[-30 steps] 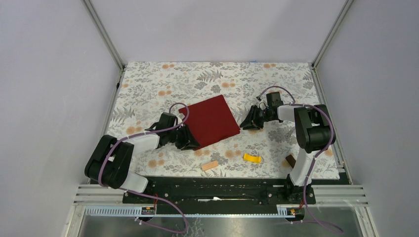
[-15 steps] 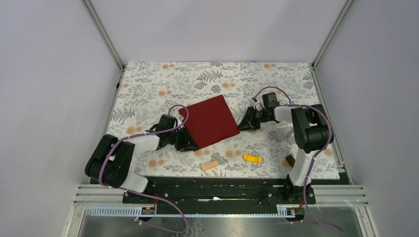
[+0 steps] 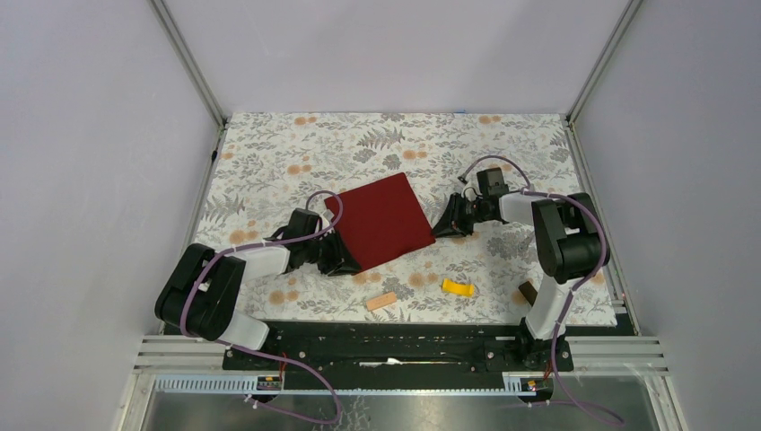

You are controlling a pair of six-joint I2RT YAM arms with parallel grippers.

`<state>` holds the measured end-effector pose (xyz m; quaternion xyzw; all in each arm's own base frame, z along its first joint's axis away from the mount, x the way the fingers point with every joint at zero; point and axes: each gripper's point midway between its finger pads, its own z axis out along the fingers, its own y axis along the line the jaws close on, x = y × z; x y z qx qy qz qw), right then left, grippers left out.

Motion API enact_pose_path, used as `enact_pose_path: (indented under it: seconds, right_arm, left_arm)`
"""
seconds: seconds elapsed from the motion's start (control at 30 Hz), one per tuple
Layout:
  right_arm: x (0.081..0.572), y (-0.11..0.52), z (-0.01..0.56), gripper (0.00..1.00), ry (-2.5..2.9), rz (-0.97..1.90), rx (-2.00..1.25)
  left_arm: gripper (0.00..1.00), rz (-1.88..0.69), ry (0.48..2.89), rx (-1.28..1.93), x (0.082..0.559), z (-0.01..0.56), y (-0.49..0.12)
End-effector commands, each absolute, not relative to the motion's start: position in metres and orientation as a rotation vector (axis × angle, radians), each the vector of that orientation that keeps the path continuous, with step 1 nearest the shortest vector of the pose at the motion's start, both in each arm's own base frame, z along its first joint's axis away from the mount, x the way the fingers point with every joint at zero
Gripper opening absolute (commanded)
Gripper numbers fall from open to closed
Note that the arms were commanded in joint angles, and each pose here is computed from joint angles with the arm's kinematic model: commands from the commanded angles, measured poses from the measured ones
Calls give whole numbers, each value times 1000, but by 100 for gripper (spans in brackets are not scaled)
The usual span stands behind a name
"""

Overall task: Fold the napkin into a case and place the utensils inside
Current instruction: Pick up the top corner of the square-folded napkin from the center of the board.

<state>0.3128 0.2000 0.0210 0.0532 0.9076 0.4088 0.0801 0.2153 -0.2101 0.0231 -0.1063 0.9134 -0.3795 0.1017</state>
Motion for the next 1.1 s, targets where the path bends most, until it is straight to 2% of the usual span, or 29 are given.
enact_pose_path:
  seconds: [0.0, 0.33, 0.63, 0.7, 0.77, 0.8, 0.83, 0.87, 0.9, 1.07]
  right_arm:
    - [317, 205, 49, 28, 2640, 1224, 66]
    - [311, 215, 41, 31, 2667, 1272, 65]
    - [320, 212, 37, 25, 2675, 1206, 82]
    - [322, 212, 34, 20, 2681, 1190, 87]
    - [323, 215, 35, 9, 2681, 1182, 53]
    - [323, 218, 37, 3, 2679, 1177, 26]
    - [322, 222, 39, 0, 2678, 1170, 0]
    - [323, 227, 42, 0, 2672, 1169, -27]
    - [323, 233, 45, 0, 2664, 1174, -57]
    - [325, 269, 60, 0, 2633, 1190, -176]
  left_arm:
    - [28, -1032, 2728, -326, 211, 4, -201]
    - [28, -1037, 2722, -332, 212, 4, -201]
    - [28, -1035, 2721, -333, 211, 4, -201]
    - [28, -1038, 2719, -332, 212, 5, -201]
    - [28, -1047, 2710, -331, 213, 8, -202]
    - [31, -1056, 2698, -327, 214, 11, -203]
    - [38, -1070, 2685, -324, 215, 15, -204]
    - [45, -1083, 2669, -314, 217, 20, -206]
    - [47, -1089, 2658, -308, 218, 23, -206]
    - [44, -1050, 2676, -315, 217, 20, -203]
